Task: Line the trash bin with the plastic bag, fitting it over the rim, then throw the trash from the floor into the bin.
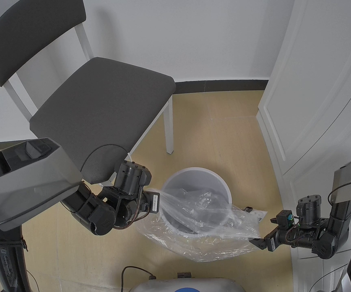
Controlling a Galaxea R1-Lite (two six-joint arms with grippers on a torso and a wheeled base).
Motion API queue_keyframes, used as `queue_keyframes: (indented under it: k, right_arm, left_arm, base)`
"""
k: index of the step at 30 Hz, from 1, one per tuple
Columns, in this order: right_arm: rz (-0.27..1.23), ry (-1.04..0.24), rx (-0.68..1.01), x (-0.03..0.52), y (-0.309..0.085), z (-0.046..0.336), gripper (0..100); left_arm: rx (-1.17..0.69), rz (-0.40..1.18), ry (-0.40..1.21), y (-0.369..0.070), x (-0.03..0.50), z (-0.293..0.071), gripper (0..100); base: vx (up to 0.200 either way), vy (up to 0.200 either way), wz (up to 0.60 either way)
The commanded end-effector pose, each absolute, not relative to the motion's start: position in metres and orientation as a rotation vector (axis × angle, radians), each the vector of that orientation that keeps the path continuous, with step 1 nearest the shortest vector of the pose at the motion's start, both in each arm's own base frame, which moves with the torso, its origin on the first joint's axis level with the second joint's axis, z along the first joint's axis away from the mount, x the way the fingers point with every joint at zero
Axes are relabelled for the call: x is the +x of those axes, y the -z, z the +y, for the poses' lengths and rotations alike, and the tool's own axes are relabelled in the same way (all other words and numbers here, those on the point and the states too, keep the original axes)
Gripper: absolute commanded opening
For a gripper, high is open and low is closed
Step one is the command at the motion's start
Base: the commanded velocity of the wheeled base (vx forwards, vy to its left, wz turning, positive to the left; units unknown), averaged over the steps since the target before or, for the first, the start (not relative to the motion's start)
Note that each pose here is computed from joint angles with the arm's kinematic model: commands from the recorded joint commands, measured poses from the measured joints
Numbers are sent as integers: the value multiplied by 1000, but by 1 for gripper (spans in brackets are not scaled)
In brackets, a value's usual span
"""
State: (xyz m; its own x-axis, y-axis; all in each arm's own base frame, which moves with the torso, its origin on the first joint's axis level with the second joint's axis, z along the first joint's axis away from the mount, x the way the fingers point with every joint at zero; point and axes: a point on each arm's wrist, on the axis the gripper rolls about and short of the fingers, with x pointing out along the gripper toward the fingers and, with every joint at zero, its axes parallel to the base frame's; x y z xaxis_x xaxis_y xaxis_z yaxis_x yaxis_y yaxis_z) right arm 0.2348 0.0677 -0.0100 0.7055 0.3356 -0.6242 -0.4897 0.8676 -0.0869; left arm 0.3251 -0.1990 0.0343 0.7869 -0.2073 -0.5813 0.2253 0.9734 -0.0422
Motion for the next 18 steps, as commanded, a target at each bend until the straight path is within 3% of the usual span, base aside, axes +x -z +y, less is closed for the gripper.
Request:
queue_keyframes:
  k: [1,10,18]
  right_arm:
    - [602,-582,-209,223,-5,65,100]
    - [623,-903,75,227,16,31,100]
    - [600,-948,167,236,39,2,100]
  left_arm:
    - [36,635,234,-27,320,-198,0]
    - [38,646,228,-23,321,-194,0]
    - [104,697,201,-1,325,-182,0]
  base:
    - [0,0,0]
    - [0,0,0]
    - [0,0,0]
